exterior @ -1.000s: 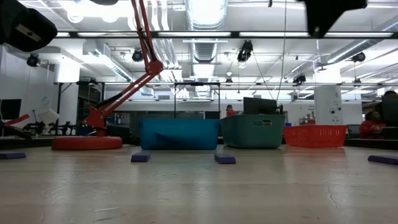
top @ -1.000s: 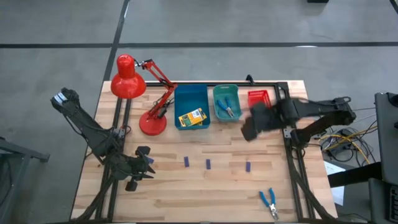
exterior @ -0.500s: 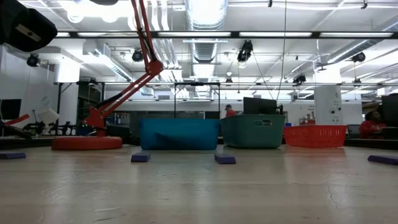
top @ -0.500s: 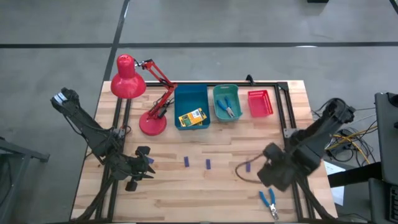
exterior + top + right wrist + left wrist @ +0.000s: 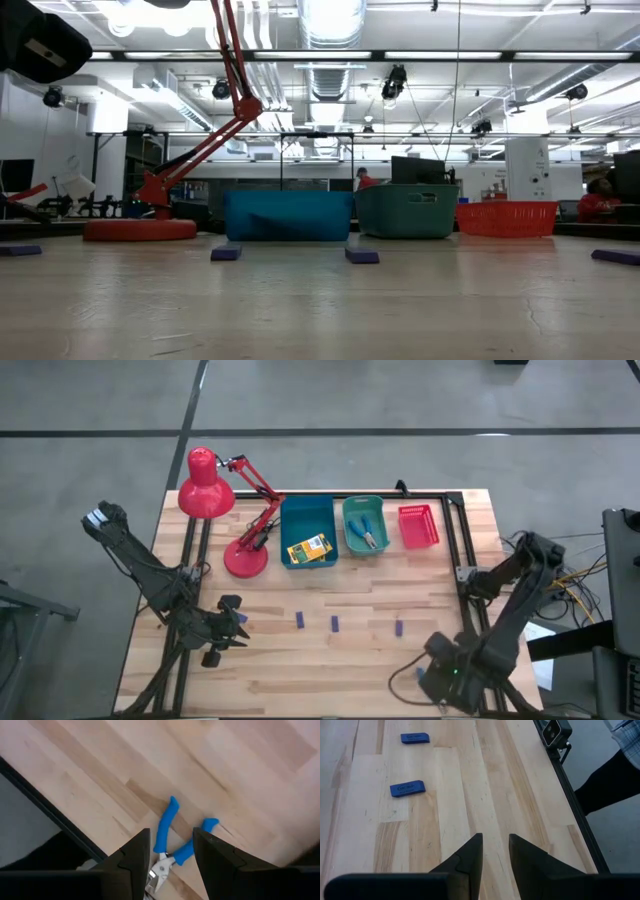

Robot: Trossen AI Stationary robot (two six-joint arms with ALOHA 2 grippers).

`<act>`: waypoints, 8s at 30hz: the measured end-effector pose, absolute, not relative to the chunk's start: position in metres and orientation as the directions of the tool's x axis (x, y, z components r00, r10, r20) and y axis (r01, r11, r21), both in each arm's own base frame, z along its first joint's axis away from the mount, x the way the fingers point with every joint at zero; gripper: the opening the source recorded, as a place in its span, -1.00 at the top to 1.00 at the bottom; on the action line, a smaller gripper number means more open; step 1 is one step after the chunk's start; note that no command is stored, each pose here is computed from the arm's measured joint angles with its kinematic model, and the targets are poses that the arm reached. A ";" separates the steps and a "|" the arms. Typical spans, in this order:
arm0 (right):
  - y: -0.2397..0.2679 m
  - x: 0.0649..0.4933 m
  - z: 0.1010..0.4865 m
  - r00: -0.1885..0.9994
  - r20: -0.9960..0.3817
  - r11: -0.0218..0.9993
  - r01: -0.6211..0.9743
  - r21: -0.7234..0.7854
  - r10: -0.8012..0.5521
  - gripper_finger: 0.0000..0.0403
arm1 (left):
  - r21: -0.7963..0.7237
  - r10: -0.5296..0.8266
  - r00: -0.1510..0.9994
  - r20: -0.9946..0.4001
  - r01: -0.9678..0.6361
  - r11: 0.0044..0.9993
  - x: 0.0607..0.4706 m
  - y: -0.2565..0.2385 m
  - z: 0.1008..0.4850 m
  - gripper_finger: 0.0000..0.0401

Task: Pick & Place School Supplies
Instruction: Put the blue whole punchers into the green bin, then put the blue eraser into the red bin

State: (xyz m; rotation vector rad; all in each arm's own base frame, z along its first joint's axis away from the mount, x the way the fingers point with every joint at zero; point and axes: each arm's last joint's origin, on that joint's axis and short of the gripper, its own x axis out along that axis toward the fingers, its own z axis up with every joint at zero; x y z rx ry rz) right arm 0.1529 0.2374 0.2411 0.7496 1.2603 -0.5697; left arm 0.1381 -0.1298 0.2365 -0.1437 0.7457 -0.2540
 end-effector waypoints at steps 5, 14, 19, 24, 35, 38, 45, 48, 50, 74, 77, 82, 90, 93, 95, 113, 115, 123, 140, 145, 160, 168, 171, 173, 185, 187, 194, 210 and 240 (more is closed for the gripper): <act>0.254 0.162 0.212 0.172 -0.985 0.689 0.715 0.120 -0.007 0.28 | -0.218 -0.279 0.706 -0.651 0.177 0.960 0.138 -0.130 0.237 0.51; 0.271 0.170 0.176 0.090 -0.996 0.631 0.773 0.065 -0.008 0.31 | -0.218 -0.278 0.706 -0.651 0.177 0.960 0.138 -0.130 0.237 0.51; 0.274 0.172 0.171 0.090 -0.996 0.650 0.757 0.069 0.000 0.32 | -0.218 -0.278 0.706 -0.651 0.177 0.960 0.138 -0.130 0.237 0.51; 0.275 0.171 0.163 0.069 -0.997 0.668 0.743 0.041 -0.016 0.31 | -0.218 -0.278 0.706 -0.651 0.177 0.960 0.138 -0.130 0.237 0.51; 0.276 0.172 0.149 0.051 -0.999 0.672 0.740 0.026 -0.018 0.39 | -0.219 -0.278 0.706 -0.651 0.177 0.960 0.138 -0.130 0.237 0.51; 0.277 0.173 0.144 0.072 -0.997 0.669 0.740 0.063 0.015 0.42 | -0.219 -0.279 0.706 -0.651 0.177 0.960 0.138 -0.130 0.237 0.51; 0.274 0.172 0.137 0.088 -0.995 0.668 0.738 0.092 0.041 0.53 | -0.219 -0.278 0.706 -0.651 0.177 0.960 0.138 -0.130 0.237 0.51; 0.273 0.173 0.137 0.085 -0.996 0.667 0.740 0.090 0.040 0.59 | -0.219 -0.279 0.706 -0.651 0.177 0.960 0.138 -0.130 0.237 0.51; 0.274 0.173 0.138 0.083 -0.996 0.667 0.741 0.085 0.035 0.65 | -0.219 -0.279 0.706 -0.651 0.177 0.960 0.138 -0.130 0.237 0.51; 0.268 0.174 0.168 0.111 -0.994 0.701 0.708 0.087 0.011 0.77 | -0.219 -0.279 0.706 -0.651 0.177 0.960 0.138 -0.130 0.237 0.51; 0.261 0.174 0.185 0.139 -0.990 0.713 0.693 0.103 0.007 0.76 | -0.219 -0.279 0.706 -0.651 0.177 0.960 0.138 -0.130 0.237 0.51; 0.247 0.175 0.213 0.194 -0.980 0.700 0.694 0.170 0.046 0.75 | -0.219 -0.279 0.706 -0.651 0.177 0.960 0.138 -0.130 0.237 0.51; 0.206 0.178 0.257 0.278 -0.959 0.702 0.672 0.238 0.059 0.75 | -0.219 -0.279 0.706 -0.651 0.177 0.960 0.138 -0.130 0.237 0.51; 0.183 0.180 0.273 0.332 -0.943 0.677 0.691 0.254 0.015 0.75 | -0.219 -0.279 0.706 -0.651 0.177 0.960 0.138 -0.130 0.237 0.51; 0.165 0.182 0.283 0.342 -0.940 0.643 0.719 0.262 0.001 0.74 | -0.219 -0.278 0.706 -0.651 0.177 0.960 0.138 -0.130 0.237 0.51; -0.030 0.207 0.333 0.531 -0.828 0.530 0.761 0.373 -0.179 0.74 | -0.219 -0.279 0.706 -0.651 0.177 0.960 0.138 -0.130 0.237 0.51; -0.048 0.211 0.332 0.545 -0.815 0.514 0.764 0.389 -0.194 0.74 | -0.219 -0.279 0.706 -0.651 0.177 0.960 0.138 -0.130 0.237 0.51; -0.113 0.230 0.306 0.490 -0.840 0.454 0.819 0.352 -0.233 0.74 | -0.218 -0.278 0.706 -0.652 0.177 0.960 0.138 -0.130 0.236 0.51; -0.201 0.306 0.230 0.325 -0.925 0.430 0.876 0.217 -0.196 0.74 | -0.218 -0.279 0.706 -0.652 0.177 0.960 0.138 -0.130 0.236 0.51; -0.210 0.318 0.214 0.262 -0.948 0.426 0.890 0.165 -0.181 0.74 | -0.218 -0.278 0.706 -0.652 0.177 0.960 0.138 -0.130 0.236 0.51; -0.219 0.326 0.181 0.190 -0.969 0.403 0.908 0.112 -0.158 0.58 | -0.218 -0.278 0.706 -0.651 0.177 0.960 0.138 -0.130 0.236 0.51; -0.217 0.324 0.194 0.218 -0.960 0.411 0.902 0.129 -0.176 0.51 | -0.218 -0.278 0.706 -0.651 0.177 0.960 0.138 -0.130 0.236 0.51; -0.215 0.322 0.200 0.227 -0.957 0.413 0.901 0.135 -0.181 0.48 | -0.218 -0.278 0.706 -0.652 0.177 0.960 0.138 -0.130 0.236 0.51; -0.214 0.321 0.206 0.240 -0.952 0.415 0.898 0.144 -0.190 0.45 | -0.218 -0.278 0.706 -0.651 0.177 0.960 0.138 -0.130 0.236 0.51; -0.188 0.309 0.271 0.402 -0.881 0.481 0.841 0.248 -0.250 0.44 | -0.219 -0.279 0.706 -0.652 0.177 0.960 0.138 -0.130 0.236 0.51; -0.180 0.305 0.283 0.427 -0.865 0.497 0.829 0.256 -0.265 0.43 | -0.218 -0.278 0.706 -0.652 0.177 0.960 0.138 -0.130 0.236 0.51; -0.135 0.284 0.319 0.437 -0.866 0.588 0.777 0.227 -0.243 0.43 | -0.218 -0.278 0.706 -0.651 0.177 0.960 0.138 -0.130 0.236 0.51; -0.016 0.237 0.363 0.416 -0.850 0.479 0.847 0.233 -0.322 0.42 | -0.218 -0.279 0.706 -0.651 0.177 0.960 0.138 -0.130 0.236 0.51; 0.141 0.236 0.269 0.029 -0.971 0.242 0.970 -0.031 -0.239 0.42 | -0.219 -0.279 0.706 -0.652 0.177 0.960 0.138 -0.130 0.236 0.51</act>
